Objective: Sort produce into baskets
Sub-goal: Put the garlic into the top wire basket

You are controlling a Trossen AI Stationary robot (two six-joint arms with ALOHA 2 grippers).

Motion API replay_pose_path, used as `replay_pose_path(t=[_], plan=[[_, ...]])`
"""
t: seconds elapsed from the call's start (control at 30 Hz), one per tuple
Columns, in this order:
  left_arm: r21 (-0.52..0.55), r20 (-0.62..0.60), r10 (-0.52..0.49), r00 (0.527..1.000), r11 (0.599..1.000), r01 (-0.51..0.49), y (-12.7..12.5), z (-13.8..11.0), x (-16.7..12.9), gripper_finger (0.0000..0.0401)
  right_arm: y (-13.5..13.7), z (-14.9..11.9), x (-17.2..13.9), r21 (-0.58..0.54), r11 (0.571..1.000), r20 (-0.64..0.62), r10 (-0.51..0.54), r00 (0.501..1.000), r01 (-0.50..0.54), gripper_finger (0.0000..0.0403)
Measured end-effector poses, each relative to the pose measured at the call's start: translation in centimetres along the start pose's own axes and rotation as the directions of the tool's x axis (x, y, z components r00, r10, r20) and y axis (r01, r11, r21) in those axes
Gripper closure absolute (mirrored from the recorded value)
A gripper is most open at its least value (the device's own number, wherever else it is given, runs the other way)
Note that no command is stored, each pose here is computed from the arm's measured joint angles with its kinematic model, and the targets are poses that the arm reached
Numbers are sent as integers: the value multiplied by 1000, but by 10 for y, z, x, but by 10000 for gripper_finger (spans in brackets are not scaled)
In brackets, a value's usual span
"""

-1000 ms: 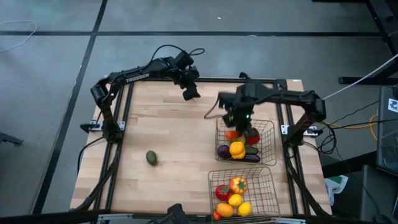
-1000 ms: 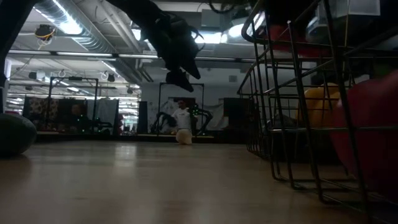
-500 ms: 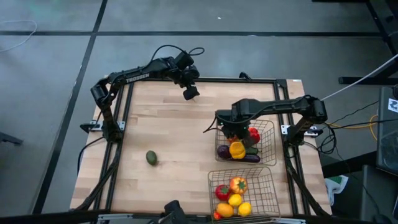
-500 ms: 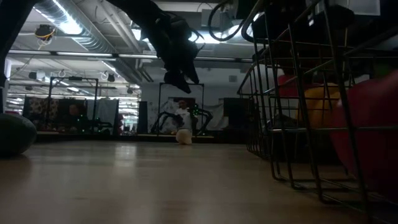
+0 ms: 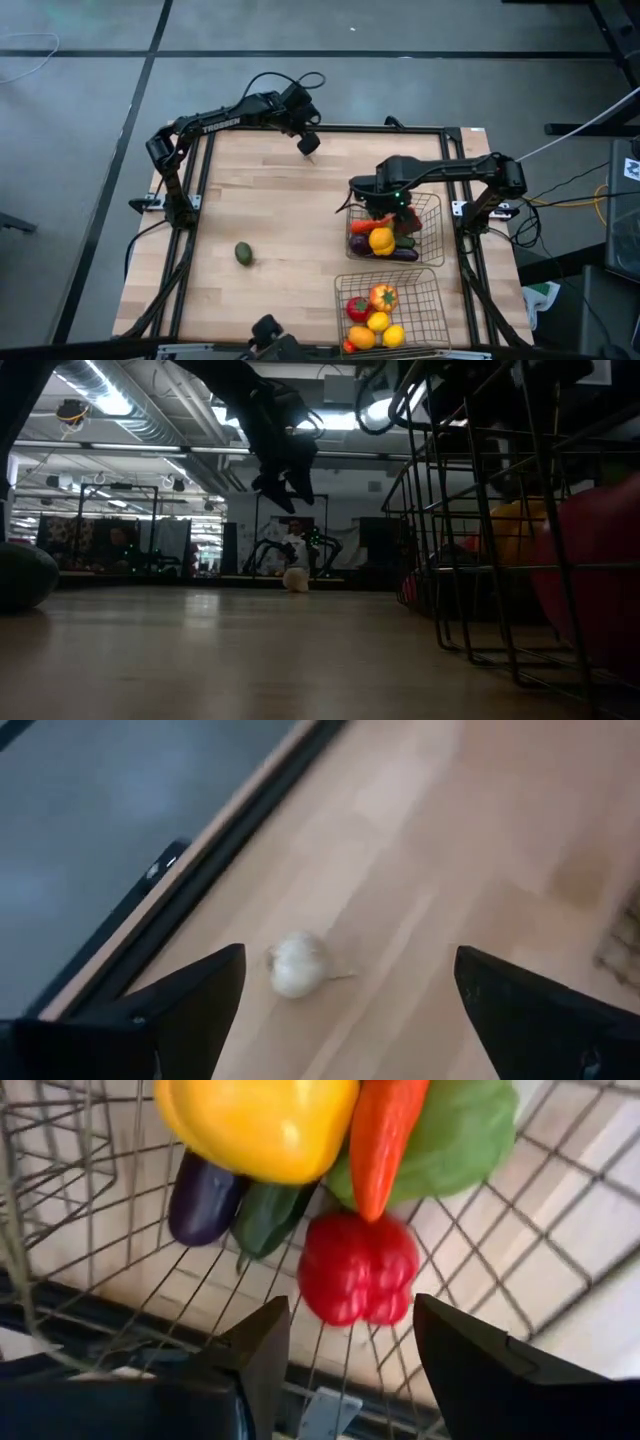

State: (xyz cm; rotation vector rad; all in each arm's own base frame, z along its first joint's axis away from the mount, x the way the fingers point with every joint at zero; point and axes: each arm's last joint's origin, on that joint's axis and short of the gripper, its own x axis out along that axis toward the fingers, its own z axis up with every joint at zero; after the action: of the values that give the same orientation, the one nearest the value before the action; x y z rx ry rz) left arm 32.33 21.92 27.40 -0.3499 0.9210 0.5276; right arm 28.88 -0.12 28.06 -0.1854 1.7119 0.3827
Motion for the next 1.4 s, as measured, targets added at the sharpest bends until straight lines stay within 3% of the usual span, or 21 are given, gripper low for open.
replay_pose_path(t=[0.23,0.47,0.67,0.8,1.03,1.4], plan=[[-285,11,189,982,942,-178,6,0,1,45,13,-25,-33,24,999,121,-47,992,45,189],[-392,-8,197,980,901,-184,8,-22,26,45,29,-59,-62,99,992,284,-107,953,82,189],[-473,-23,197,980,862,-184,10,-51,51,45,39,-77,-75,135,990,382,-91,920,42,189],[-506,35,195,980,850,-151,11,-63,64,45,40,-78,-78,129,991,426,-94,900,42,189],[-514,129,169,977,854,-80,8,-63,80,45,38,-71,-80,123,991,470,-109,876,57,189],[-488,62,150,987,867,-101,1,-77,113,45,37,-68,-81,122,991,489,-116,864,63,189]])
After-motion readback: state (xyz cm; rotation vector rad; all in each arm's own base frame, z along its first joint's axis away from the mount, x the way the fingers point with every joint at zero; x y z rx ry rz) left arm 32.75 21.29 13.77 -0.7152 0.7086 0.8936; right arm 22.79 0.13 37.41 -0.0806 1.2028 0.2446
